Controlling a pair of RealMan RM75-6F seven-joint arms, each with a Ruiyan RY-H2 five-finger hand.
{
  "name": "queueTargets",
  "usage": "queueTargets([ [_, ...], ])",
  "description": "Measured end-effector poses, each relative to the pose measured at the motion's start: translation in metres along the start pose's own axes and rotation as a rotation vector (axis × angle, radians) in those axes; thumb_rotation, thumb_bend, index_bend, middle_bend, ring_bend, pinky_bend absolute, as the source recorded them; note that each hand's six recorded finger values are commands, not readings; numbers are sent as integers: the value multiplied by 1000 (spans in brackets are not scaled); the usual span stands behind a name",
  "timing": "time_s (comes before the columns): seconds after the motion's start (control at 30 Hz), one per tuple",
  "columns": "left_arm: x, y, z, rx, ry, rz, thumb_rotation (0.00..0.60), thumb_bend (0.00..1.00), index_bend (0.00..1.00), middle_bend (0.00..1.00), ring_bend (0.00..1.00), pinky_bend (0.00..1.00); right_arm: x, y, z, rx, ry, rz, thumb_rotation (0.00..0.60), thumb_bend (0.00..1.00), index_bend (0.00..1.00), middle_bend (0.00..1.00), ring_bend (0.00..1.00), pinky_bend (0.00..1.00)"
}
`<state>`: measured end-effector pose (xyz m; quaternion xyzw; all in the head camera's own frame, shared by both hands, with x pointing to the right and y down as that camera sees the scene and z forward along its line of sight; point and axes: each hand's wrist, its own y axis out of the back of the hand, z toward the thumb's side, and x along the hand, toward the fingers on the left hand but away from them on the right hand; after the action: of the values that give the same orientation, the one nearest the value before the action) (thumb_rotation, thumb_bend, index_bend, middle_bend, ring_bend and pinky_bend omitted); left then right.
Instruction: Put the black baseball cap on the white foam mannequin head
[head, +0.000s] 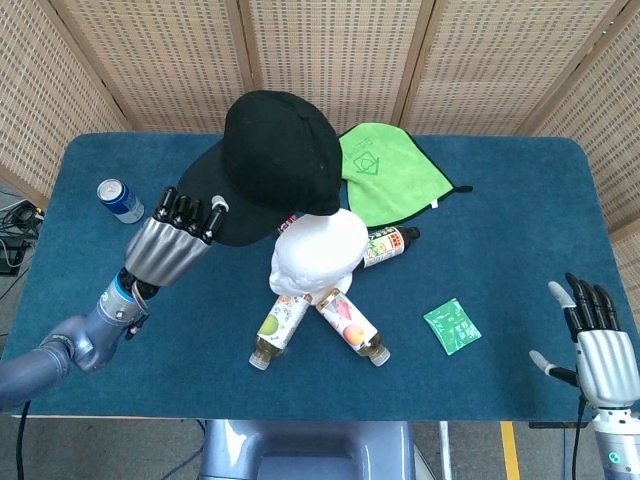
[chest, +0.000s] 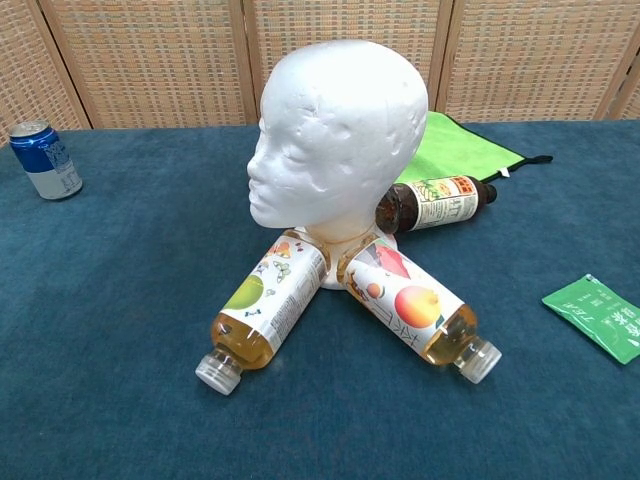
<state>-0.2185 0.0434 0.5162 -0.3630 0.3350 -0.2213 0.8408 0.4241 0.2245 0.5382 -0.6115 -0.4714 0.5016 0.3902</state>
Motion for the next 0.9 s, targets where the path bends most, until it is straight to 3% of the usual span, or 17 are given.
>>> queueTargets([
  [0.4,4,19,50,-77,-45,-12,600,598,817,922,849,695,1,3,-1,-8,0,-6,600,78,144,0,0,0],
  [0.9,-19,12,88,-101,-116,-62,600,598,815,922,849,695,0,5,-3,-19,-7,-6,600,79,145,0,0,0],
])
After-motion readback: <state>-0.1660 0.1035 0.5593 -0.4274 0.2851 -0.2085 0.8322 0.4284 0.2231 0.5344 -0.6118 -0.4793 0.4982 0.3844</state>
